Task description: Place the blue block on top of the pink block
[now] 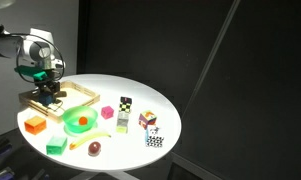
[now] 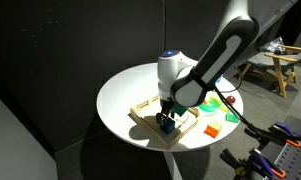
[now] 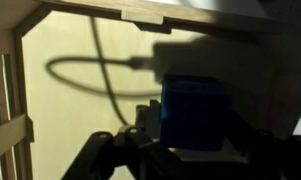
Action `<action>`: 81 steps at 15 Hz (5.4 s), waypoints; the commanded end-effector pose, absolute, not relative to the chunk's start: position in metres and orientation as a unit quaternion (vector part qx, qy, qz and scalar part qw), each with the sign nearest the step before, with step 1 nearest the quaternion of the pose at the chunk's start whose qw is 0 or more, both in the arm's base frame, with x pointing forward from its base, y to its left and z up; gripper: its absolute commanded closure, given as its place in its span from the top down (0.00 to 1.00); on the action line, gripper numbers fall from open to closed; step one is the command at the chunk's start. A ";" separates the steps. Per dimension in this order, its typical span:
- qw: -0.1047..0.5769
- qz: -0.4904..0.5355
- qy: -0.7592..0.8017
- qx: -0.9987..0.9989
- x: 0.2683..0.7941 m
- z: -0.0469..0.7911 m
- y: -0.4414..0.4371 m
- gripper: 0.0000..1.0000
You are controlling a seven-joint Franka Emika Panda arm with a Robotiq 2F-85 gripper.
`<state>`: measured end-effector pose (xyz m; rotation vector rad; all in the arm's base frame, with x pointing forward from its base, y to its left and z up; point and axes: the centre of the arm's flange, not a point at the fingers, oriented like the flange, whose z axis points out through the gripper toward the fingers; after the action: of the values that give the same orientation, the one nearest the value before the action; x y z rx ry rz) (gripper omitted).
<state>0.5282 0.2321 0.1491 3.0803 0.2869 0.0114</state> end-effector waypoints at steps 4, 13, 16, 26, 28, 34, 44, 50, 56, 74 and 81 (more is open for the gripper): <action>0.028 0.013 0.087 0.996 0.536 0.156 0.237 0.33; 0.027 -0.004 0.080 0.996 0.536 0.180 0.238 0.32; 0.031 -0.013 0.075 0.997 0.535 0.189 0.235 0.32; 0.039 -0.024 0.040 0.998 0.534 0.229 0.212 0.32; 0.039 -0.020 0.031 0.999 0.535 0.239 0.204 0.32; 0.034 -0.001 0.010 0.999 0.534 0.265 0.179 0.32; 0.032 0.016 -0.039 0.999 0.528 0.285 0.118 0.32; 0.031 0.024 -0.079 0.996 0.524 0.287 0.075 0.32; 0.025 0.038 -0.131 0.990 0.531 0.288 0.030 0.32; 0.011 0.023 -0.200 0.980 0.538 0.279 -0.022 0.57; 0.011 0.023 -0.200 0.980 0.538 0.278 -0.022 0.32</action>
<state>0.5382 -0.0222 0.2784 3.0557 -0.6228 0.0717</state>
